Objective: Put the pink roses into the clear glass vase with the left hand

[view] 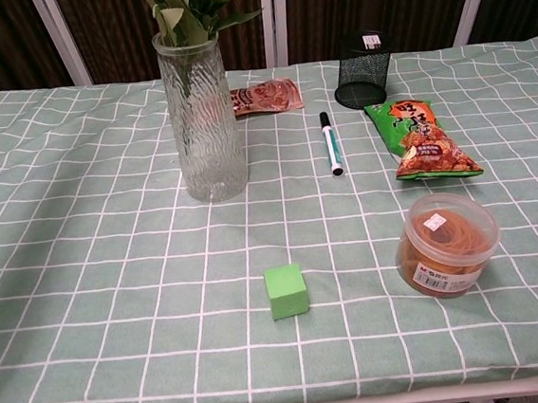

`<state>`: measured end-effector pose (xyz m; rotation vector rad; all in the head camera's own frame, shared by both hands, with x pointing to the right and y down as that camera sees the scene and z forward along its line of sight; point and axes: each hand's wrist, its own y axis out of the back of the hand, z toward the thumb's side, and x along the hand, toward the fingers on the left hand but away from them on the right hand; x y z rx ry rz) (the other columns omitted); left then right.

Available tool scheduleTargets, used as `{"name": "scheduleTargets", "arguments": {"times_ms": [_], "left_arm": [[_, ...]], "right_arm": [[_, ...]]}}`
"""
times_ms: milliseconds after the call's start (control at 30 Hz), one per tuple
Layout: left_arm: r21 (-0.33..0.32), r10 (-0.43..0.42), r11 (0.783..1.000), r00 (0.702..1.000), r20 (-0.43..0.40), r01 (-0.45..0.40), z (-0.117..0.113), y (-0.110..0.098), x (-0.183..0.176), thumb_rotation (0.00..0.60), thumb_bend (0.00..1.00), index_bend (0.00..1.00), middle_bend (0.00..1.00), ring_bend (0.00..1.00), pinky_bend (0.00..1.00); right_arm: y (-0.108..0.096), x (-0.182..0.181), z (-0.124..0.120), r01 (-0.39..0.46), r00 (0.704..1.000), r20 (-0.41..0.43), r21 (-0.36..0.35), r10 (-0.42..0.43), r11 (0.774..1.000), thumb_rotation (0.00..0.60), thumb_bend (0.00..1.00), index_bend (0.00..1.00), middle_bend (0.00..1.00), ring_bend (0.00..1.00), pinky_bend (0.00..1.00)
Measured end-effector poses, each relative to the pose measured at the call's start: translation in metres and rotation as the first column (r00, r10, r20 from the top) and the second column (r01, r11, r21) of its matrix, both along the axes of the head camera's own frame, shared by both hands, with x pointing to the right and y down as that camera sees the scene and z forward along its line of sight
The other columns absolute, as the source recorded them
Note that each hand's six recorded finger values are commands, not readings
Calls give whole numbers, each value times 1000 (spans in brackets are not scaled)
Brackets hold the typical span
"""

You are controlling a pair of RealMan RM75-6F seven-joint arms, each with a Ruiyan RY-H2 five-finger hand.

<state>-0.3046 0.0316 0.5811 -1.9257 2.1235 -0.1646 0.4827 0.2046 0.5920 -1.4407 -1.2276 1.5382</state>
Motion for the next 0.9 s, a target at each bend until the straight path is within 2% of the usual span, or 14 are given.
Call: {"name": "scheduleTargets", "arguments": {"times_ms": [167, 267, 333, 367, 467, 500, 600, 700, 800, 900], "left_arm": [[-86, 4, 996, 979, 202, 14, 26, 30, -37, 600, 36, 224, 132, 107, 177], [-138, 48, 990, 947, 319, -4, 36, 44, -47, 600, 37, 244, 145, 108, 172], [-173, 84, 985, 908, 410, -13, 40, 52, -54, 600, 38, 263, 160, 108, 167], [-190, 103, 982, 885, 453, -17, 42, 56, -57, 600, 39, 266, 163, 108, 165], [-252, 176, 967, 785, 595, -25, 46, 72, -69, 600, 39, 264, 164, 108, 165], [-280, 206, 960, 737, 644, -24, 47, 81, -74, 600, 39, 262, 164, 108, 165], [-348, 274, 938, 622, 733, -3, 48, 104, -89, 600, 40, 248, 163, 108, 164], [-408, 331, 913, 534, 778, 28, 44, 133, -102, 600, 39, 235, 163, 108, 161], [-427, 357, 903, 475, 805, 45, 38, 156, -110, 600, 38, 226, 157, 107, 161], [-412, 354, 910, 436, 827, 44, 31, 167, -112, 600, 31, 218, 138, 102, 160]], "right_arm": [[1, -2, -2, 7, 1000, 2, 10, -7, 1000, 600, 101, 0, 0, 0, 0], [2, -1, -4, 4, 1000, 3, 15, -4, 1000, 600, 101, 0, 0, 0, 0], [3, -1, -5, -1, 1000, 6, 14, 1, 1000, 600, 101, 0, 0, 0, 0], [4, -1, -5, -3, 1000, 7, 14, 3, 1000, 600, 101, 0, 0, 0, 0], [5, -1, -4, -6, 1000, 14, 13, 5, 1000, 600, 101, 0, 0, 0, 0], [6, -2, -3, -5, 1000, 17, 12, 5, 1000, 600, 101, 0, 0, 0, 0], [9, -3, 1, 2, 1000, 20, 0, -2, 1000, 600, 101, 0, 0, 0, 0], [11, -5, 5, 11, 1000, 23, -11, -11, 1000, 600, 101, 0, 0, 0, 0], [12, -8, 6, 22, 999, 24, -14, -22, 1000, 600, 101, 0, 0, 0, 0], [13, -10, 6, 30, 999, 20, -12, -30, 999, 600, 101, 0, 0, 0, 0]]}}
